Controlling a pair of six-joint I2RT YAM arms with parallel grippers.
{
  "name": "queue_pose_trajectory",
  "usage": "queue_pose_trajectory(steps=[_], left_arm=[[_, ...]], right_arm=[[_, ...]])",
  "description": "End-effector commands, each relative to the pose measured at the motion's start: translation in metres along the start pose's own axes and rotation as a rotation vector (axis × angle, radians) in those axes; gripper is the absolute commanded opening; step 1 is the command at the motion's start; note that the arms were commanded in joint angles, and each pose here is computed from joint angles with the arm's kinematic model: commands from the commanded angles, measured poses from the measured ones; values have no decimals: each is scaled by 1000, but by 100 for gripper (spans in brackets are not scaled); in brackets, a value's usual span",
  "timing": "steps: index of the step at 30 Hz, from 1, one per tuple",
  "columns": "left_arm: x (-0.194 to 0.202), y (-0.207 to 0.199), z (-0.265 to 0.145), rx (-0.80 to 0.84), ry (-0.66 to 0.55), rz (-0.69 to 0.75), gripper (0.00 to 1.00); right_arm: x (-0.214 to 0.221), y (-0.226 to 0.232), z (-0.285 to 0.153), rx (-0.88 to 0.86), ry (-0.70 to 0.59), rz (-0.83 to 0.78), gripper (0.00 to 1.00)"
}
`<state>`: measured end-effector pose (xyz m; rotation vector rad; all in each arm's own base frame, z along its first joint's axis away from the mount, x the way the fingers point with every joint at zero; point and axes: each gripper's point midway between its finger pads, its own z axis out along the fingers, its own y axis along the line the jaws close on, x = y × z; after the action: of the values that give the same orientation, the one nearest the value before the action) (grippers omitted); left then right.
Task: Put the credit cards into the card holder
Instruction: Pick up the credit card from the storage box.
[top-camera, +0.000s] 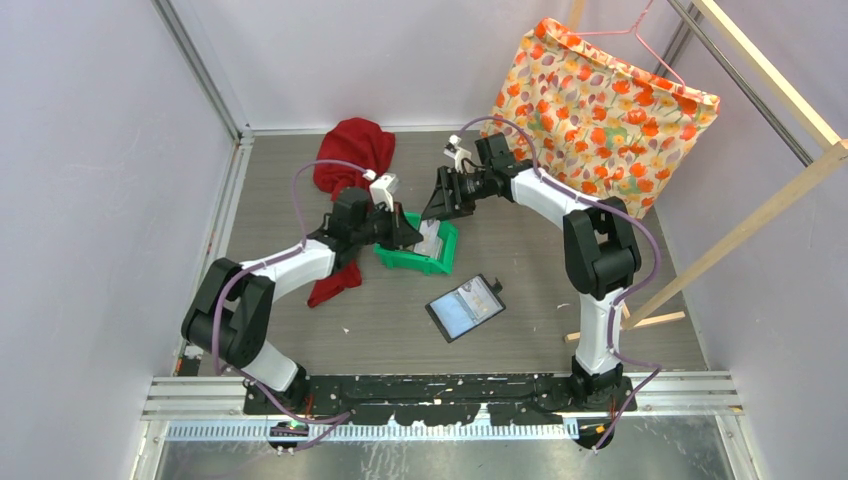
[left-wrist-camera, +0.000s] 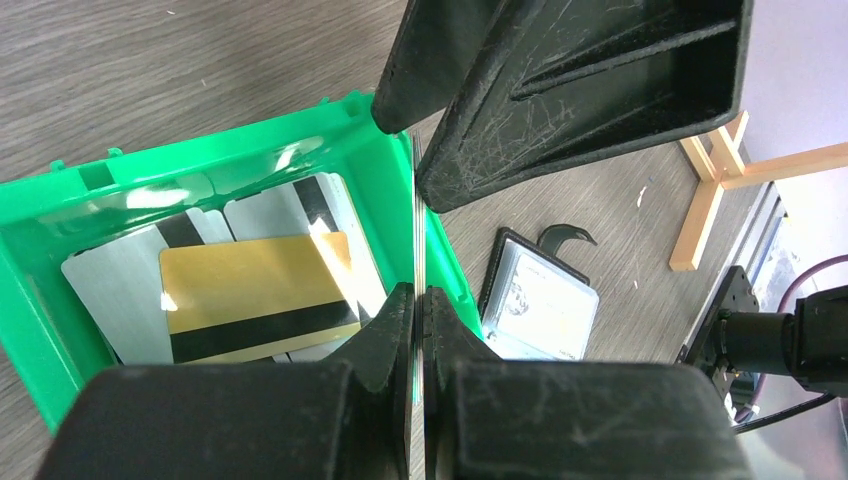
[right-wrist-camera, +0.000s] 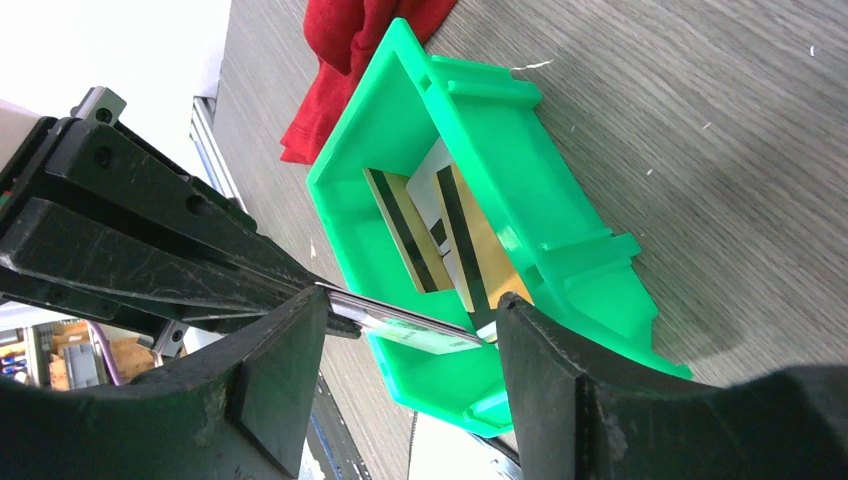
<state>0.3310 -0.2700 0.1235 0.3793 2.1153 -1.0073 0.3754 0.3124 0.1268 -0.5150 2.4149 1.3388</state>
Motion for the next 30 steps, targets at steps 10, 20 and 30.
queue_pose_trajectory(steps=[10, 20, 30], left_arm=[[-32, -12, -11, 94, -148, 2, 0], [-33, -2, -13, 99, -175, -40, 0], [-14, 2, -11, 118, -66, 76, 0]], right_arm=[[-6, 5, 7, -23, 11, -1, 56], [7, -9, 7, 37, 60, -19, 50], [-26, 40, -31, -172, 38, -515, 68]])
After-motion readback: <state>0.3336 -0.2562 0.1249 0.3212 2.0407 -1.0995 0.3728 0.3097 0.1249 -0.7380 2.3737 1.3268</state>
